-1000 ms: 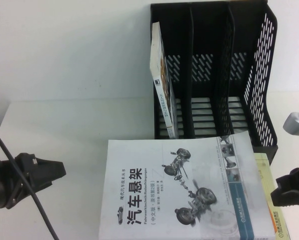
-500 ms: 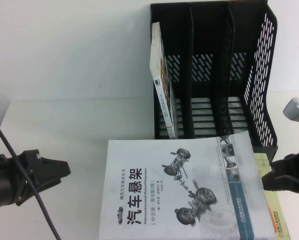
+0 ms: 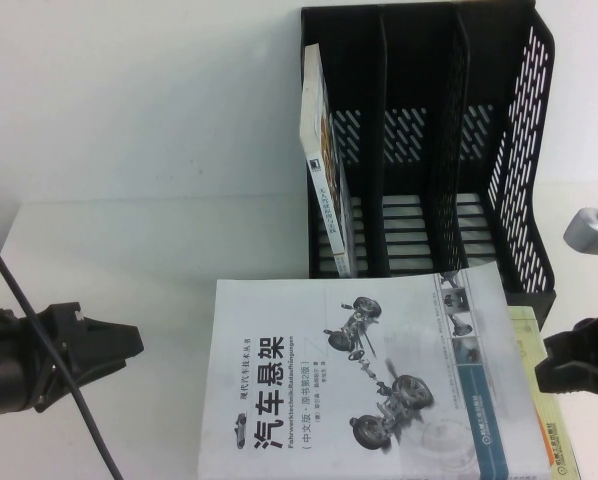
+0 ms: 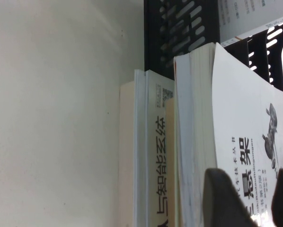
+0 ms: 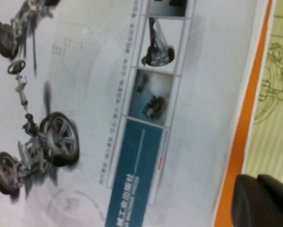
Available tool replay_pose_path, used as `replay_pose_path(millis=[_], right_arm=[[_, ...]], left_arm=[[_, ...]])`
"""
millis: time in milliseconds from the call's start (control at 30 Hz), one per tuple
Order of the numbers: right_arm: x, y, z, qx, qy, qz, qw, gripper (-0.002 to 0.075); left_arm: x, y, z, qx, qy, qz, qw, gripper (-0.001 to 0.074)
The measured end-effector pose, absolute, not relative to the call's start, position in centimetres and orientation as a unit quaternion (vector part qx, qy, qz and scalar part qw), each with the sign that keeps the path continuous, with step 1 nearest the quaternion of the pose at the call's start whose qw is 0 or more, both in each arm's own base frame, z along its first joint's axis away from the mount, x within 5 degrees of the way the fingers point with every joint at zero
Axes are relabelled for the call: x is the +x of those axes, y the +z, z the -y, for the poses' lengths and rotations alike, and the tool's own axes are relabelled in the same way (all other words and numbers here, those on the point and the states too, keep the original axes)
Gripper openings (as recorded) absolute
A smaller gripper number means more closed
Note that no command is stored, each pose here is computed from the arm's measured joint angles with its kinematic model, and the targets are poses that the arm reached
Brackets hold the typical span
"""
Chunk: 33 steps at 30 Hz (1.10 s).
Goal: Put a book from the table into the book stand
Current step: Push book with right arm
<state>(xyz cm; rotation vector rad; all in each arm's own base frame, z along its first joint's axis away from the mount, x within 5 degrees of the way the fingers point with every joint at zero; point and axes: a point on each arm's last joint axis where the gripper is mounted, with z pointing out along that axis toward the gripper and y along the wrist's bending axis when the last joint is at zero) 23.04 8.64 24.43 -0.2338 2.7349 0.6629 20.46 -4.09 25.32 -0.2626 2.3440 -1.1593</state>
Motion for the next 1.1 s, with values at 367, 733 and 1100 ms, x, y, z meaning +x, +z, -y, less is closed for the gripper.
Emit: replay_pose_path(millis=[367,733,1100], right_arm=[[23.4,23.6,-11.7,-0.13,0.237,-0.952,0.147,-0.0002],[23.6,23.8,-11.9,-0.129,0.238,-0.95,0.154,-0.0002],[24.3,23.2,-12.8,-0.115,0.28,-0.94,0.156,-0.0002]], left_arm=[[20.5,25.4,4.1,-0.101,-0.432,-0.859,0.256,0.0222],[21.8,24.7,2.8,-0.102,-0.403,-0.878,0.237,0.0566],[25.4,23.3,2.1,-0.1,-0.506,-0.842,0.156,0.0591]])
